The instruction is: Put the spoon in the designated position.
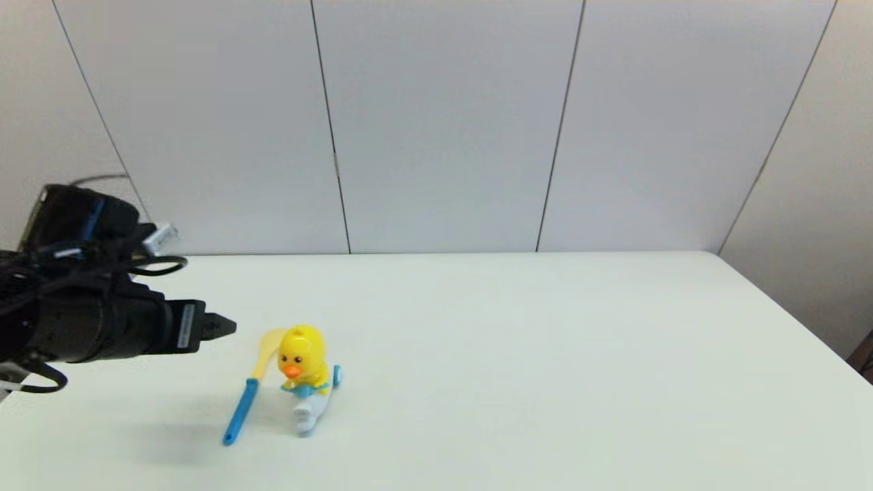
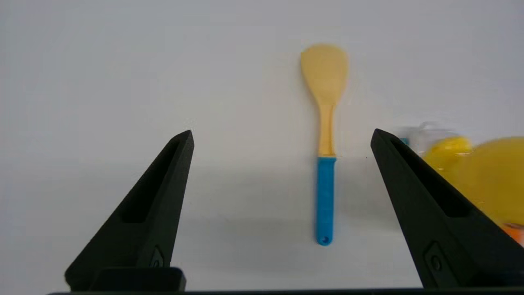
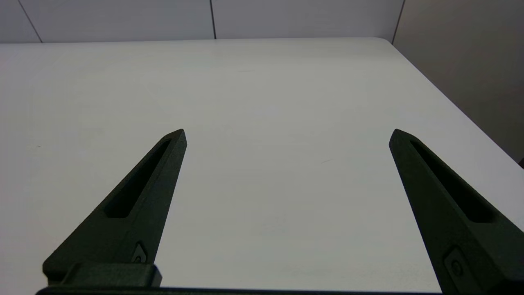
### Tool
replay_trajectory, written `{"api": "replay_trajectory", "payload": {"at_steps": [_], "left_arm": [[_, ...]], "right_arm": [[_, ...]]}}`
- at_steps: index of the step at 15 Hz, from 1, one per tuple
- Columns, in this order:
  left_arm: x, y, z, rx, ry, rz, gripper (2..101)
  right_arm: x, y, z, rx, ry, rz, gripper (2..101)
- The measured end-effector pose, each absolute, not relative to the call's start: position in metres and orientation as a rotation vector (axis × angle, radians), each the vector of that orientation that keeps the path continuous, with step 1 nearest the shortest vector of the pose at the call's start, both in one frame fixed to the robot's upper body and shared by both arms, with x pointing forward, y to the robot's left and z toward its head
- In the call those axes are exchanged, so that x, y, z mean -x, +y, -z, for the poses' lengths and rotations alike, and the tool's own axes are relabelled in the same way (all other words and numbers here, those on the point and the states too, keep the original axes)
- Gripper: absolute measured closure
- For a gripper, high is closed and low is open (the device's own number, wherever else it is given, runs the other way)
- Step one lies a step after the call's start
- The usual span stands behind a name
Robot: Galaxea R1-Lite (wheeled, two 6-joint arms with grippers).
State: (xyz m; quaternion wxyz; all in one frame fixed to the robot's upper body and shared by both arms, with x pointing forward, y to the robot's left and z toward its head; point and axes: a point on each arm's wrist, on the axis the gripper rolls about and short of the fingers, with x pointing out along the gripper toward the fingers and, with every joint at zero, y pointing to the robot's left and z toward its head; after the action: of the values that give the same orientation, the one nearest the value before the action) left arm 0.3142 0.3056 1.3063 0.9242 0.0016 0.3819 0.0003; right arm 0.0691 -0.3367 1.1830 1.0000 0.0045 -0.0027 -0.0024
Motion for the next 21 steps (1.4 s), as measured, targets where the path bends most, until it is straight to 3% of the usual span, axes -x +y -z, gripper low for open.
{"api": "replay_trajectory", "payload": {"at_steps": [5, 11, 14, 21], "left_arm": [[-0.262, 0.313, -1.356, -0.004, 0.566, 0.016, 10.9], [-0.183, 0.324, -1.367, 0.000, 0.332, 0.028, 7.9], [-0.159, 0.327, -1.343, -0.060, 0.301, 0.036, 7.1], [-0.119, 0.334, -1.253, -0.127, 0.193, -0.014, 6.2]], "right_arm": [[-0.069, -0.337, -1.183, -0.009, -0.005, 0.004, 4.3], [-0.069, -0.337, -1.183, -0.009, -0.006, 0.004, 4.3], [-0.069, -0.337, -1.183, -0.009, -0.006, 0.005, 4.3], [-0.069, -0.337, -1.183, -0.009, -0.006, 0.004, 4.3]]}}
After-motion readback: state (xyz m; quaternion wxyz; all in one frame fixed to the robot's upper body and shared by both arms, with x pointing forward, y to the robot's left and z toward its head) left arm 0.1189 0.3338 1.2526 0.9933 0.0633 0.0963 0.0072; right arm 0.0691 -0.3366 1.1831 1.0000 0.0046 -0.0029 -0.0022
